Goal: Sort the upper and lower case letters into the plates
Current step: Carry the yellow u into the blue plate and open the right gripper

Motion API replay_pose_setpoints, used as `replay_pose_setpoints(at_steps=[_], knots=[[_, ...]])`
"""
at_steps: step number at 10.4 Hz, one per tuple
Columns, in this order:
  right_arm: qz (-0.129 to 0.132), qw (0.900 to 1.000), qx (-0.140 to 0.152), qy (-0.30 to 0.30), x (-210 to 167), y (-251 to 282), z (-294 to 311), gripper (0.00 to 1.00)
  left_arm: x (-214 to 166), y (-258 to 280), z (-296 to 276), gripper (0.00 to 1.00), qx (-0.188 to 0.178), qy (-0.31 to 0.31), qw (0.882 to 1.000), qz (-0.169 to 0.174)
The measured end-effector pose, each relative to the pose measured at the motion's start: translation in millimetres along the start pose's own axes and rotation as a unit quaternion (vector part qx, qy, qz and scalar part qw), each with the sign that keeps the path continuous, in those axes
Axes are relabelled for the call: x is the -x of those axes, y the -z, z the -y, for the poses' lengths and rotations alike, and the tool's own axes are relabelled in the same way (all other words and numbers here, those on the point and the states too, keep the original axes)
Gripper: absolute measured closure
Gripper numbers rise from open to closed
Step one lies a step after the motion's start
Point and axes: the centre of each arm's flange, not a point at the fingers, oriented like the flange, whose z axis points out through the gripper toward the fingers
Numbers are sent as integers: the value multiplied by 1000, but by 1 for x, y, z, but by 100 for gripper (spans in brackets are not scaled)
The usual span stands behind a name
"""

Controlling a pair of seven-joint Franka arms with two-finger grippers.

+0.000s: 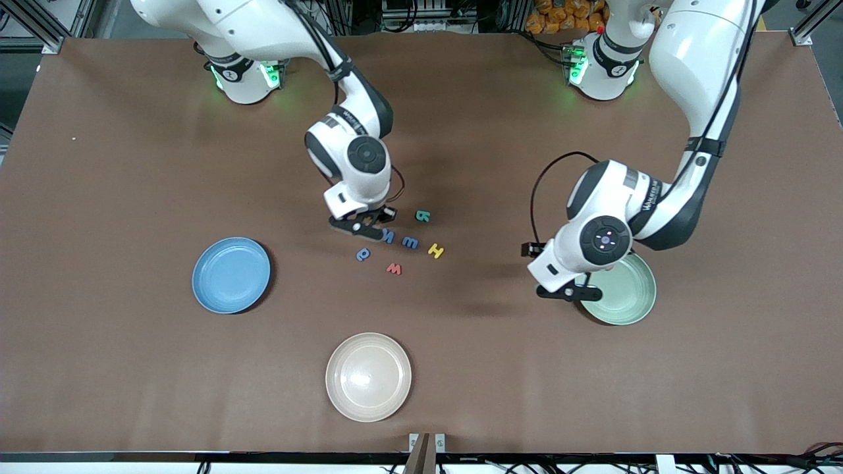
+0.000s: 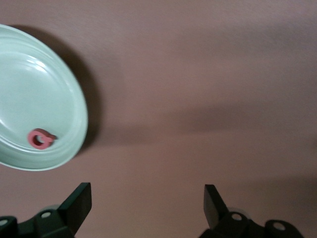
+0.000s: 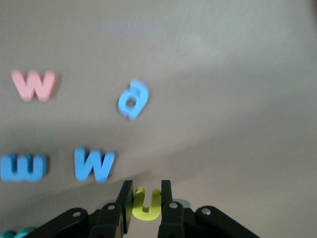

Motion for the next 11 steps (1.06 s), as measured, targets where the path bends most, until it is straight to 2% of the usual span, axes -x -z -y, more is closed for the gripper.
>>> replay_pose_setpoints(at_steps=[2,5,8,11], knots=[[-5,1000,-13,24,-57,18,-33,73,13,-8,-39,0,5,-26,1000,8],[-12,997,-26,75,-136,26,-102,73,28,-12,-91,0,19,-57,998,-10],[-9,991,-23,130,-175,18,-153,73,31,-21,-130,0,45,-79,994,-52],[-7,984,-12,176,-206,6,-204,72,37,-43,-156,0,51,-95,993,-57]])
